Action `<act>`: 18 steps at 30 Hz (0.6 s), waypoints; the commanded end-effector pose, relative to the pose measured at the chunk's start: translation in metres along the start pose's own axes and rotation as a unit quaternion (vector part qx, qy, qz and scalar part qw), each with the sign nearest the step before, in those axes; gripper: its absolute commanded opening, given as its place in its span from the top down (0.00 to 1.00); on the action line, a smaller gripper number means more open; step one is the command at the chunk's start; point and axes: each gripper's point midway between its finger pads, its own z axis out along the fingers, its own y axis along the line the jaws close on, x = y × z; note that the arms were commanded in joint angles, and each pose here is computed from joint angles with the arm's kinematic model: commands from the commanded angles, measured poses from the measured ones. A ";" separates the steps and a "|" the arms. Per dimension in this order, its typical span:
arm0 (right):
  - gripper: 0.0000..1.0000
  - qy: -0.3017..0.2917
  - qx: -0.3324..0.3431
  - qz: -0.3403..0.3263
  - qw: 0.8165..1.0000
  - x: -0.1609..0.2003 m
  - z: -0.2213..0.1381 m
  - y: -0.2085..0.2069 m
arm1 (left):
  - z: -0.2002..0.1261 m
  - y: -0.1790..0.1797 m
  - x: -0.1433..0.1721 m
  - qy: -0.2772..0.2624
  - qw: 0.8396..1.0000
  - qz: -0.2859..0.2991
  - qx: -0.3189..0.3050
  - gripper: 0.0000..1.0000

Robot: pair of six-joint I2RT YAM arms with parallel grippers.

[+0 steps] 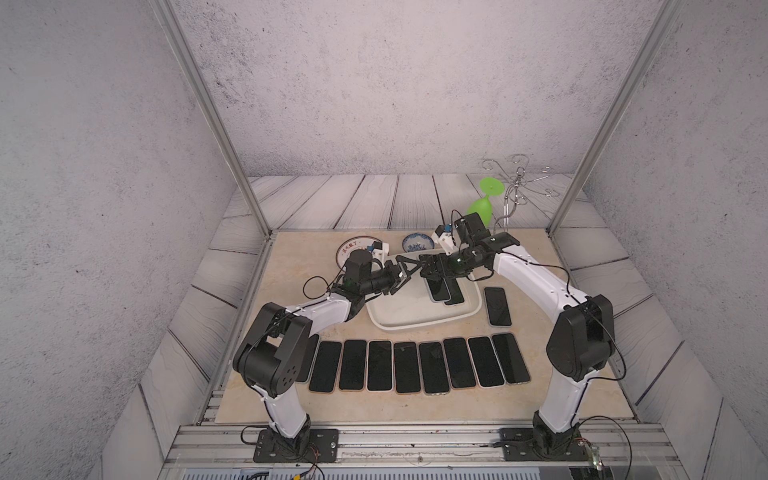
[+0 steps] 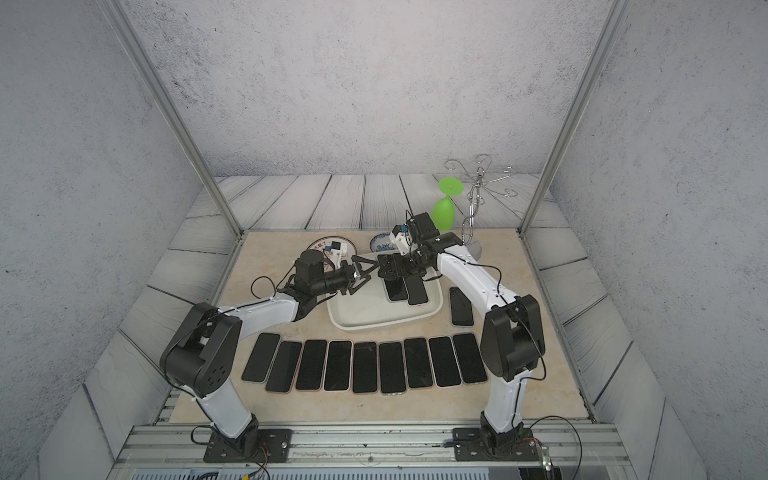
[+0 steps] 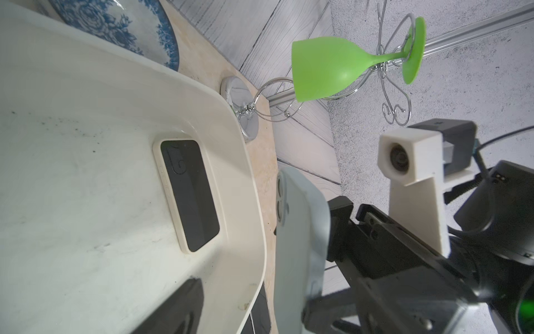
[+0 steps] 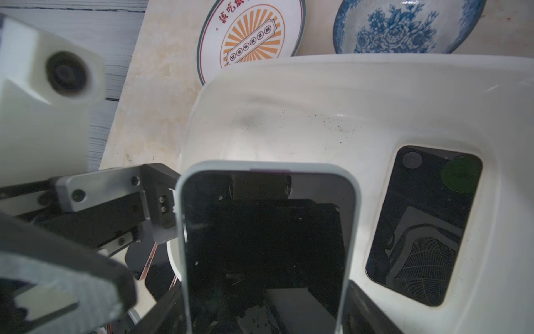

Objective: Take the phone out of the storage box
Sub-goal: Pick up the phone from the storage box.

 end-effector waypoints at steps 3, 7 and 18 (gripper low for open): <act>0.55 -0.013 -0.034 -0.017 0.999 -0.003 -0.009 0.027 | 0.009 -0.017 -0.005 0.000 1.000 0.005 0.015 0.17; 0.56 -0.005 -0.042 -0.024 0.999 0.001 -0.005 0.036 | 0.011 -0.015 -0.003 0.006 1.000 0.005 0.014 0.29; 0.18 0.009 -0.065 -0.052 0.997 0.008 -0.015 0.049 | 0.002 -0.026 0.000 0.035 0.998 0.019 0.041 0.98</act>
